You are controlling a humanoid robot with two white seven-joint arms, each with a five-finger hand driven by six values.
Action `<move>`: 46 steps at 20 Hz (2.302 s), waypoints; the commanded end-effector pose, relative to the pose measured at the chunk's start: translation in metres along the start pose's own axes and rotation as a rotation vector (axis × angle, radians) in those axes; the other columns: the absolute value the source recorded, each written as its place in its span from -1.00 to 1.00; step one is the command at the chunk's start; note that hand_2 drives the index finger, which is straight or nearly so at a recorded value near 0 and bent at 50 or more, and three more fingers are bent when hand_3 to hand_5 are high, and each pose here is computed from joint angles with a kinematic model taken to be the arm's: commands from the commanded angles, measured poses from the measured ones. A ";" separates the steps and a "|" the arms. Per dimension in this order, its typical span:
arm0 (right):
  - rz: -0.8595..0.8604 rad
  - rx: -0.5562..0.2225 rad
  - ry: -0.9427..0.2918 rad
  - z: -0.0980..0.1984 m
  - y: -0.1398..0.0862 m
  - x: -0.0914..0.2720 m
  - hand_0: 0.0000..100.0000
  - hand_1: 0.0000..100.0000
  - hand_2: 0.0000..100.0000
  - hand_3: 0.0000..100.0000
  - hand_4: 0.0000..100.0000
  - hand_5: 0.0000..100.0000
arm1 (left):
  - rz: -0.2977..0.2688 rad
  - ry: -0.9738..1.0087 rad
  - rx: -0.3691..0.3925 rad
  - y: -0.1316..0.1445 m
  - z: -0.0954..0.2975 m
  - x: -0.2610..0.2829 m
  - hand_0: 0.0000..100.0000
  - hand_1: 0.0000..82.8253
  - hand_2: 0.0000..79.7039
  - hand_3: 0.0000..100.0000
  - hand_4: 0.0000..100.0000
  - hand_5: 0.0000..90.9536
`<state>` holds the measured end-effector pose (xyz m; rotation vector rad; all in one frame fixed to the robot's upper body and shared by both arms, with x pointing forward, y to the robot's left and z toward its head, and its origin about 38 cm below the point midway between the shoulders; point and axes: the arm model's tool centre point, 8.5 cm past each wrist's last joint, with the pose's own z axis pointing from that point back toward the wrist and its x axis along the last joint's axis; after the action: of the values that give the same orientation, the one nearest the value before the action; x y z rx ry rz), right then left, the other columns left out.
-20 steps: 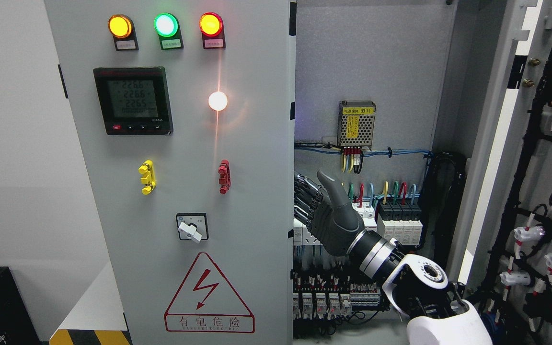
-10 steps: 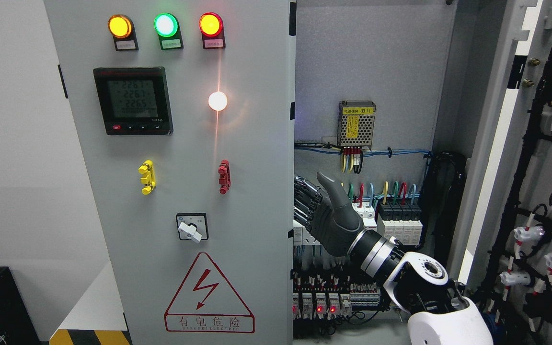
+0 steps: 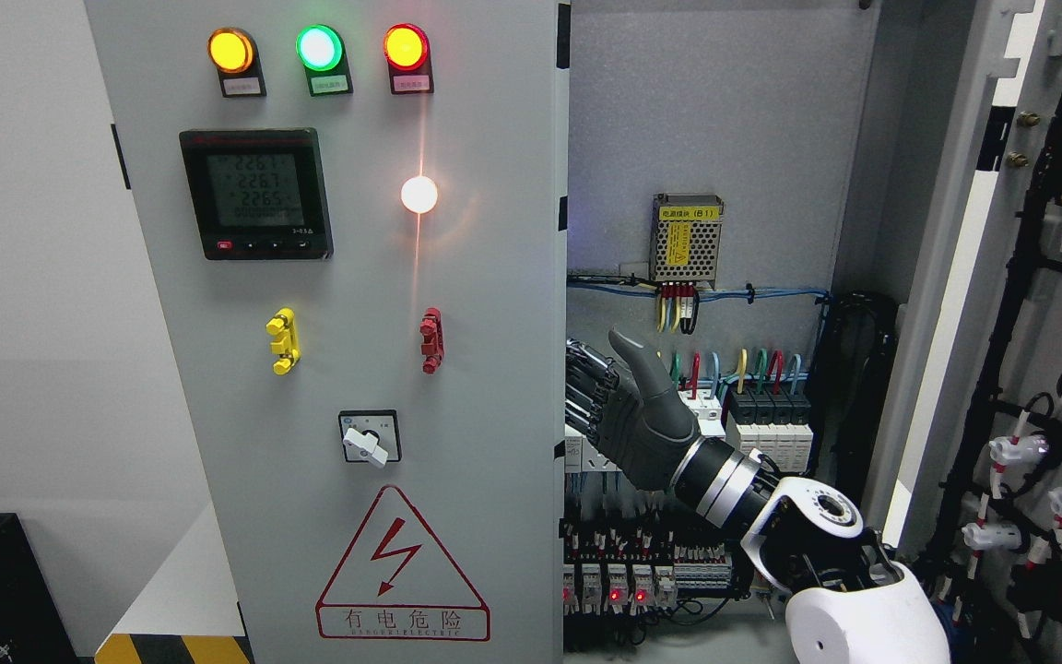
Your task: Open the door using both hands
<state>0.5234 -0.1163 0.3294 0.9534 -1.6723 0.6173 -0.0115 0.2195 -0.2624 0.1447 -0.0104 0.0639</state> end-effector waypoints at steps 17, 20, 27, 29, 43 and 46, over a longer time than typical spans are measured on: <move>-0.027 0.065 0.010 -0.003 -0.006 0.002 -0.62 -1.00 -1.00 -1.00 -1.00 -1.00 | -0.001 0.009 0.000 0.000 0.000 -0.006 -1.00 -1.00 -1.00 -1.00 -1.00 -1.00; -0.027 0.090 0.010 -0.003 -0.004 0.002 -0.62 -1.00 -1.00 -1.00 -1.00 -1.00 | -0.001 0.009 0.000 0.000 0.000 -0.006 -1.00 -1.00 -1.00 -1.00 -1.00 -1.00; -0.027 0.095 0.007 -0.004 -0.004 0.005 -0.62 -1.00 -1.00 -1.00 -1.00 -1.00 | -0.001 0.009 0.000 0.000 0.000 -0.006 -1.00 -1.00 -1.00 -1.00 -1.00 -1.00; -0.029 0.096 0.005 -0.004 -0.004 0.005 -0.62 -1.00 -1.00 -1.00 -1.00 -1.00 | -0.001 0.009 0.000 0.000 0.000 -0.006 -1.00 -1.00 -1.00 -1.00 -1.00 -1.00; -0.021 0.100 -0.001 -0.004 -0.003 0.008 -0.62 -1.00 -1.00 -1.00 -1.00 -1.00 | -0.001 0.009 0.000 0.000 0.000 -0.006 -1.00 -1.00 -1.00 -1.00 -1.00 -1.00; -0.022 0.102 0.002 -0.004 -0.003 0.007 -0.62 -1.00 -1.00 -1.00 -1.00 -1.00 | -0.001 0.009 0.000 0.000 0.000 -0.006 -1.00 -1.00 -1.00 -1.00 -1.00 -1.00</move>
<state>0.5275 -0.1168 0.3371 1.0442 -1.6387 0.6922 -0.0115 0.2195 -0.2624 0.1446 -0.0104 0.0639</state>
